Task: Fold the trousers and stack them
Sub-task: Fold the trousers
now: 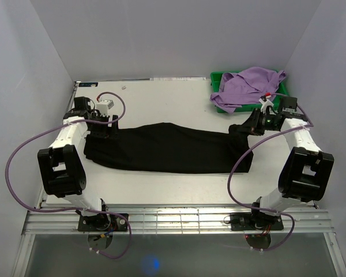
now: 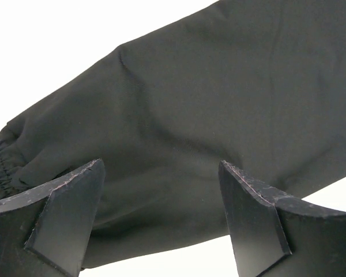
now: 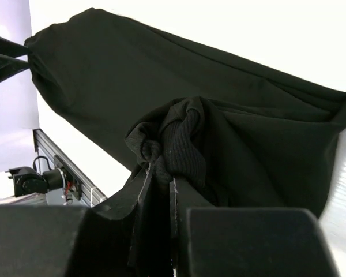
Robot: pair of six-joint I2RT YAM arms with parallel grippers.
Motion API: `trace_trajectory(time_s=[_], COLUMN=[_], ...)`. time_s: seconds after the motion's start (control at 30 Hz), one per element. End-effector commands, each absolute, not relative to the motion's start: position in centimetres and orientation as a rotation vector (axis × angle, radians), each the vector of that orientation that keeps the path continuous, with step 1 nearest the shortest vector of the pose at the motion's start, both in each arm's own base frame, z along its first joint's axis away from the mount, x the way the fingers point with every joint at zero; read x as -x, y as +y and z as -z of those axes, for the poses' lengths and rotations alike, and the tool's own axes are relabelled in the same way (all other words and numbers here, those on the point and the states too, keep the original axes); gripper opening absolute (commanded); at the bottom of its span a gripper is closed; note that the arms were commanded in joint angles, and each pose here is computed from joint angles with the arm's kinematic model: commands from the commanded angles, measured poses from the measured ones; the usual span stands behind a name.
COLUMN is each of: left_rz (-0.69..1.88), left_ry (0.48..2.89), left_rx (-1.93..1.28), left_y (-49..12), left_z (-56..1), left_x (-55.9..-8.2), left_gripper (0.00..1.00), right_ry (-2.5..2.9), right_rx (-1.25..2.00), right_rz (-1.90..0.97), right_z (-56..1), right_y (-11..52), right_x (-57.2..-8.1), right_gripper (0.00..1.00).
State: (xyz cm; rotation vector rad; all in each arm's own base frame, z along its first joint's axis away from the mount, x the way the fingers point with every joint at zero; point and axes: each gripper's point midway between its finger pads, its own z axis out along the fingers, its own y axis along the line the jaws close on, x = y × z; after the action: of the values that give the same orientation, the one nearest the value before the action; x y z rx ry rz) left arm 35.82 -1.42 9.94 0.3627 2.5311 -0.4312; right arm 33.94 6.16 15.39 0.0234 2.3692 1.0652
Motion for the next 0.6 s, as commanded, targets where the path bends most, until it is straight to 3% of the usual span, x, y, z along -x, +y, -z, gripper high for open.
trace_trajectory(time_s=[0.0,0.2,0.57], left_rz=[0.473,0.319,0.209], left_ry=[2.528,2.543,2.607], left_rx=[-0.367,-0.210,-0.210], left_y=[-2.1,-0.3,-0.7], left_z=[-10.2,-9.2,-6.5], left_x=[-35.0,-35.6,-34.7], left_gripper=[0.91,0.92,0.90], right_ry=[2.331,2.357,2.491], right_rx=[-0.051,-0.101,-0.004], right_rz=[-1.062,-0.874,-0.633], right_z=[-16.0,-15.7,-11.9], right_y=[8.1,11.0,16.7], right_x=[-35.4,-36.2,-35.8], right_gripper=[0.08,0.08,0.08])
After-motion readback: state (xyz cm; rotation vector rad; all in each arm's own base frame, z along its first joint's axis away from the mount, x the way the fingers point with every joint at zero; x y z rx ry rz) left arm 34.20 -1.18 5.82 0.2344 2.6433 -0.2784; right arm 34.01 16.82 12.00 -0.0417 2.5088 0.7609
